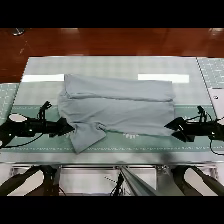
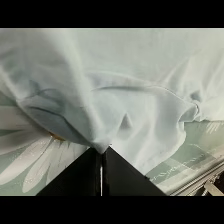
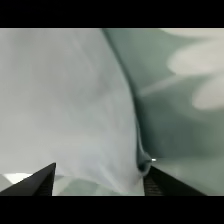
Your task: Fold the shirts.
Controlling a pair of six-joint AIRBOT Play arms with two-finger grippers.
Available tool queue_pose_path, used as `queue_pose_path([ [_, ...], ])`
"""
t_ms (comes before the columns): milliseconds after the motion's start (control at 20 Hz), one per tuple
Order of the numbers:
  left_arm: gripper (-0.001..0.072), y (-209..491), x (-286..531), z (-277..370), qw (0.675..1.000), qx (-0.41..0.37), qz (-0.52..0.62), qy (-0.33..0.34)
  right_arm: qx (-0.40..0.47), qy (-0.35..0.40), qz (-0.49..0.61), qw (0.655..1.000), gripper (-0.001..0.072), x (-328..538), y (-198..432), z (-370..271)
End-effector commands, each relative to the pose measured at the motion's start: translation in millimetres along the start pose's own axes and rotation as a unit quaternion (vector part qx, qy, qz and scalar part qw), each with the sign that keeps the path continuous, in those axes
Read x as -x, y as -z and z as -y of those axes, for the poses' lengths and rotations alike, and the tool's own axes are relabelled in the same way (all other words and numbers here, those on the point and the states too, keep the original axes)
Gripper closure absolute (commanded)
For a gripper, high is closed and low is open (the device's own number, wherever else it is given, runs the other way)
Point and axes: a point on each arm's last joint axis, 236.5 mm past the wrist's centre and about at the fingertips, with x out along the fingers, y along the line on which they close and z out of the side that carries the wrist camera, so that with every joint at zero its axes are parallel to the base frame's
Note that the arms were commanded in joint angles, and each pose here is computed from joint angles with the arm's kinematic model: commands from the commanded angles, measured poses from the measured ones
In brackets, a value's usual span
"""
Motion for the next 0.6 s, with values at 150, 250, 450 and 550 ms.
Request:
queue_pose_path([
  [150,0.0665,-6.3,6.1,6.6,1.000,-0.007,0.003,0.006,0.105,-0.025,-0.034,0.994,0.0689,-11.5,-3.4,-40.1],
  [250,0.0665,-22.7,22.8,19.9,1.000,-0.020,0.014,0.020,0.136,-0.008,-0.023,0.990,0.0689,5.1,-19.0,-47.1],
  [450,0.0665,-85.3,64.1,51.7,0.994,-0.060,0.091,0.032,0.147,0.030,0.050,0.987,0.0689,40.9,-85.0,-67.2],
  [550,0.0665,-119.3,70.5,68.7,0.990,-0.072,0.116,0.035,0.161,0.006,0.054,0.985,0.0689,42.3,-104.7,-94.0],
])
